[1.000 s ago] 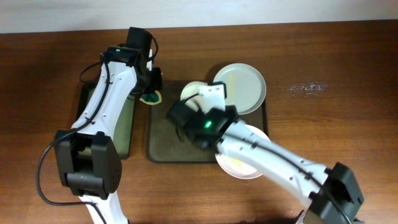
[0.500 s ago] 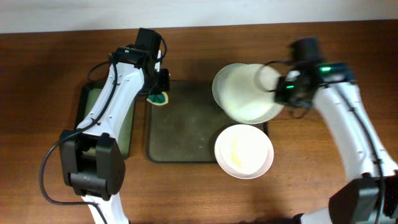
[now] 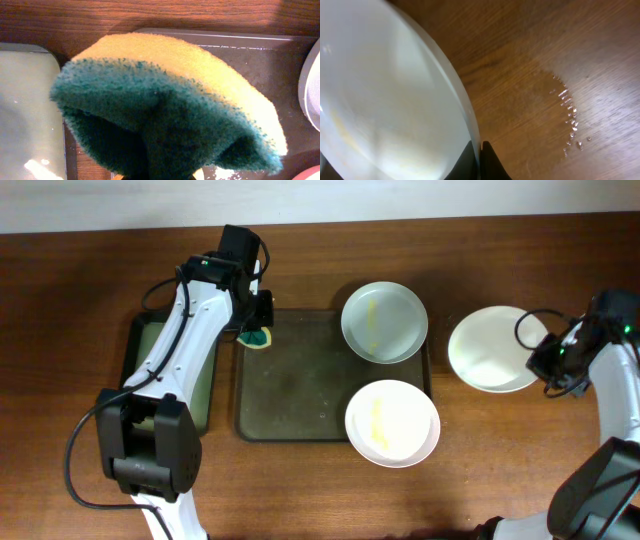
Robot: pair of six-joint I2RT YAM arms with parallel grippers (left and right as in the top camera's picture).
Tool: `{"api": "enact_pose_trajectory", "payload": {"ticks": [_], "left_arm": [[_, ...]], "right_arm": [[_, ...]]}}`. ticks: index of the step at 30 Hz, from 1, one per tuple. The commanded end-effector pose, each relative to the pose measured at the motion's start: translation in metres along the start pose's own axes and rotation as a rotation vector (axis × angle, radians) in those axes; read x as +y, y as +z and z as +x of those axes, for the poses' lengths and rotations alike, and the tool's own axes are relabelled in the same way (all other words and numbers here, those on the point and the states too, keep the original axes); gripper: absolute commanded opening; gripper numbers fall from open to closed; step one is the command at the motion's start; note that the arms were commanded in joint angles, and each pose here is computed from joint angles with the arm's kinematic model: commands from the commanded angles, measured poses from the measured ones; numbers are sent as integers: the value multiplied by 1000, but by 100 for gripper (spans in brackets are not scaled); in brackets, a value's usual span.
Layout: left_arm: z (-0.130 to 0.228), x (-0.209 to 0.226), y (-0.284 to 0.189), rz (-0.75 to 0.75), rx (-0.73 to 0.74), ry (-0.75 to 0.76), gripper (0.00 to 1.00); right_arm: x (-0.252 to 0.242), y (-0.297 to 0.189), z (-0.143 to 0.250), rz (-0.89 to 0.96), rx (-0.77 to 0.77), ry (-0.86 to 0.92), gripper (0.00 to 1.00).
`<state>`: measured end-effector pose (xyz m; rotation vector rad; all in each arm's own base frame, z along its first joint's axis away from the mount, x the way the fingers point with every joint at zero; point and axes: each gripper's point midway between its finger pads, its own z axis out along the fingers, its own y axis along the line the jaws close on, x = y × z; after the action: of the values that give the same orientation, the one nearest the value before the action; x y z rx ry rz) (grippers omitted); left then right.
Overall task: Clean dirty plates on tray and stack at the side
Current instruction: 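Lift the cleaned plate with the right gripper and carry it right, then set the plate down on the table right of the tray, then grasp the rim of the bottom-right plate with the right gripper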
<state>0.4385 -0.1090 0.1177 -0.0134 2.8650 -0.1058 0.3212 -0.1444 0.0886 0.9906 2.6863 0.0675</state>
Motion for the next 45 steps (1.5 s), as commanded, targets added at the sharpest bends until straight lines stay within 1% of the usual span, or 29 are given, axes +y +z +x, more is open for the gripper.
{"api": "enact_pose_trajectory", "payload": {"ticks": [1,5,7,10,11,13,15,16,18,21,22,23,26,29,33,36,39,41,45], "left_arm": [[-7,-2,-5,14,-24,-10,0],[-7,-3,-5,14,-26,-10,0],[-8,-3,-5,14,-27,-10,0],[-9,-3,-5,16,-32,-10,0],[-10,-3,-5,17,-36,-10,0],[-11,-4,-5,18,-41,-10,0],[-11,-4,-5,18,-41,-10,0],[-11,-3,-5,18,-41,-10,0],[-11,-4,-5,18,-41,-10,0],[-11,-4,-5,18,-41,-10,0],[-11,-4,-5,18,-41,-10,0],[-11,-4,-5,18,-41,-10,0],[-11,-4,-5,18,-41,-10,0],[-11,-4,-5,18,-41,-10,0],[-11,-3,-5,18,-41,-10,0],[-11,-4,-5,18,-41,-10,0],[-11,-4,-5,18,-41,-10,0],[-11,-4,-5,18,-41,-10,0],[-11,-3,-5,18,-41,-10,0]], "right_arm": [[-3,22,15,-25,-2,24,4],[-8,42,22,-27,-19,43,5],[-9,47,25,-24,-11,43,12],[-6,44,24,-34,-4,44,33],[-3,40,25,-50,10,44,37],[7,18,20,-81,45,45,43],[13,-8,12,-88,55,26,43],[19,-28,7,-99,60,5,43],[33,-53,7,-146,84,-53,44],[59,-78,25,-234,156,-164,48],[63,-79,34,-239,184,-188,50],[69,-76,53,-232,250,-224,52],[80,-64,89,-222,350,-301,56],[87,-47,128,-204,448,-374,56],[88,-21,169,-182,521,-448,58],[84,-2,187,-168,534,-461,59],[83,20,194,-146,484,-512,58],[86,28,195,-157,458,-533,54],[96,37,196,-183,410,-571,38]]}}
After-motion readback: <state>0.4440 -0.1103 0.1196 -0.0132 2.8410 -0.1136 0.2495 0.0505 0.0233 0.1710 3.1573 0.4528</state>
